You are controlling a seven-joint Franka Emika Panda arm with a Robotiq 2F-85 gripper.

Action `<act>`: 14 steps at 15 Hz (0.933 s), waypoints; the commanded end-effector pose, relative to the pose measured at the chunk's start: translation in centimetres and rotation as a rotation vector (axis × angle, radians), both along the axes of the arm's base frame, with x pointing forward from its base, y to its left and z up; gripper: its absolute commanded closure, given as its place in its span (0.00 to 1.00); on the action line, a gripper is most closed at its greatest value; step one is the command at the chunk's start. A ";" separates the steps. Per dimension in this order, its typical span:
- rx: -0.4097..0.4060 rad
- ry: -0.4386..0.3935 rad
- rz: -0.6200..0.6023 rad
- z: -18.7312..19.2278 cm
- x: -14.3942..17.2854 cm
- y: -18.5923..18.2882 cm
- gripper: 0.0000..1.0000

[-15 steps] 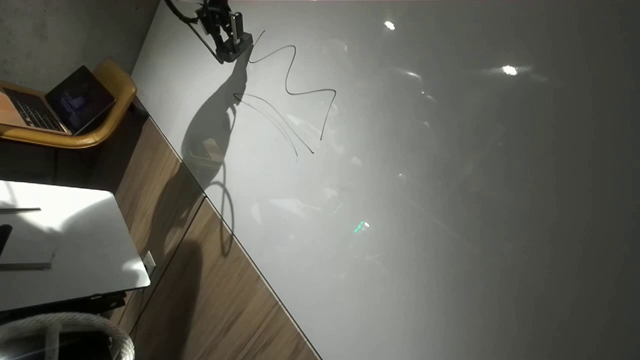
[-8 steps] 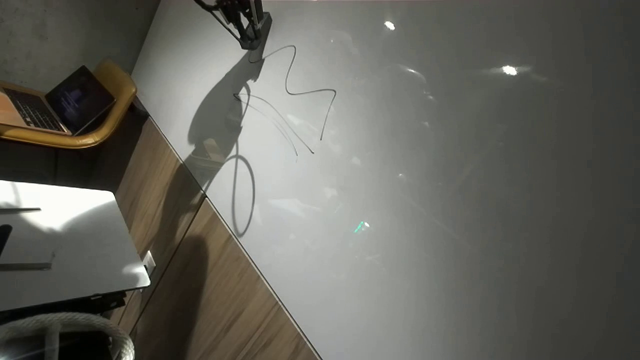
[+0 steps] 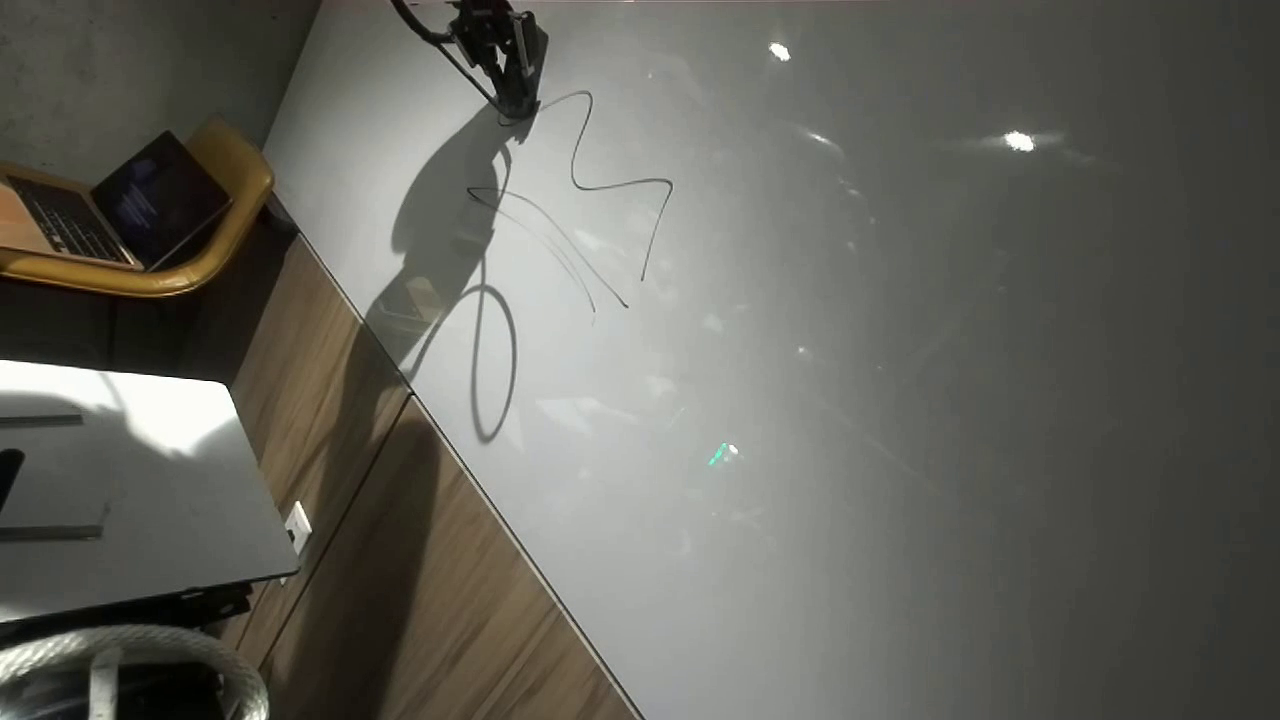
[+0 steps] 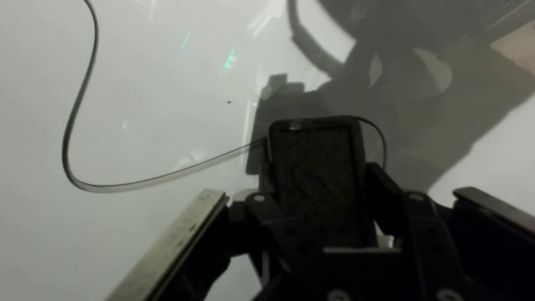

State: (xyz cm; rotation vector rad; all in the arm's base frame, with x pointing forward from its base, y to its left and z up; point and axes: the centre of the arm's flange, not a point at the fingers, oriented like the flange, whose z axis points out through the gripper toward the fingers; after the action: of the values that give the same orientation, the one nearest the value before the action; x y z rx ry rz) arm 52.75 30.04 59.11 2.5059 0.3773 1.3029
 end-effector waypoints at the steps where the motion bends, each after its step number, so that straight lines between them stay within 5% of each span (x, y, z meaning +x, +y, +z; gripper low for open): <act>1: 0.011 0.000 -0.030 0.2 3.5 0.4 0.70; 14: -0.035 0.120 -0.037 -6.8 5.5 3.7 0.70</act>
State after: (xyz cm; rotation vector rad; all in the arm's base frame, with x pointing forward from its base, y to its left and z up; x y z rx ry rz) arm 54.13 34.36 53.35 2.5632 0.3864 1.1423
